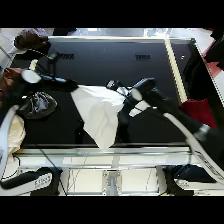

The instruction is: Fold the shirts.

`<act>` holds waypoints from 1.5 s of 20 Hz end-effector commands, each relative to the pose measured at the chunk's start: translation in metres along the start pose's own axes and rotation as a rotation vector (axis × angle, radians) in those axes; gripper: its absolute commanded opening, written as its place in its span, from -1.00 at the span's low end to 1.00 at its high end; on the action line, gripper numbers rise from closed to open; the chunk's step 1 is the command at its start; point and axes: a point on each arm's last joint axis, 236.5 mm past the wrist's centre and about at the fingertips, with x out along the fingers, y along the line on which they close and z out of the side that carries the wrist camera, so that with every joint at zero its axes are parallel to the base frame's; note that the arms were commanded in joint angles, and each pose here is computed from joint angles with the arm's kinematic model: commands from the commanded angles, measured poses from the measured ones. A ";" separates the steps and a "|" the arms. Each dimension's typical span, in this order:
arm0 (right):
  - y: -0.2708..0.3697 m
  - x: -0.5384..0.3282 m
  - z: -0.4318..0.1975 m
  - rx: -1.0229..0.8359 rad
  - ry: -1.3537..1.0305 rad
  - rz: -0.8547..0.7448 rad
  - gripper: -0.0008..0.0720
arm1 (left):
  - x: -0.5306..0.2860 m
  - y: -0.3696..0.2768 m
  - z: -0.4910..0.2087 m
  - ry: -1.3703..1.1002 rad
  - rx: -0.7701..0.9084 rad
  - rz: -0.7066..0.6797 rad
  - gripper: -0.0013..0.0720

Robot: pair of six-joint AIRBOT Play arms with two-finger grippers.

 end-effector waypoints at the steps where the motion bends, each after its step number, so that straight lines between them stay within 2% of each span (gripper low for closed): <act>1: -0.017 -0.099 -0.021 0.051 -0.079 -0.077 -0.94 | -0.090 -0.014 0.035 -0.200 0.056 0.054 -0.93; 6: -0.036 -0.234 -0.050 0.135 -0.328 -0.251 -0.94 | -0.217 -0.026 0.085 -0.599 0.080 0.192 -0.94; 9: -0.039 -0.277 -0.057 0.156 -0.432 -0.296 -0.94 | -0.227 -0.023 0.087 -0.610 0.072 0.206 -0.94; 12: -0.054 -0.281 -0.060 0.167 -0.412 -0.357 -0.94 | -0.203 -0.003 0.086 -0.552 0.048 0.223 -0.94; 15: -0.065 -0.247 -0.071 0.199 -0.269 -0.346 -0.94 | -0.153 0.054 0.072 -0.407 -0.046 0.301 -0.94; 18: -0.054 -0.163 -0.103 0.300 -0.001 -0.174 -0.94 | -0.083 0.106 0.045 -0.232 -0.120 0.321 -0.94; 21: -0.051 -0.062 -0.125 0.372 0.114 -0.049 -0.94 | -0.016 0.152 0.018 -0.117 -0.197 0.327 -0.94; 23: -0.078 -0.008 -0.134 0.445 0.092 -0.083 -0.94 | 0.020 0.174 0.010 -0.074 -0.230 0.323 -0.94; 25: -0.117 0.013 -0.124 0.597 -0.015 -0.150 -0.94 | 0.046 0.180 0.024 -0.066 -0.213 0.309 -0.94; 27: -0.156 0.011 -0.101 0.669 -0.166 -0.219 -0.94 | 0.057 0.168 0.064 -0.126 -0.155 0.290 -0.94; 30: -0.184 -0.003 -0.080 0.661 -0.269 -0.285 -0.94 | 0.049 0.131 0.141 -0.315 -0.047 0.273 -0.94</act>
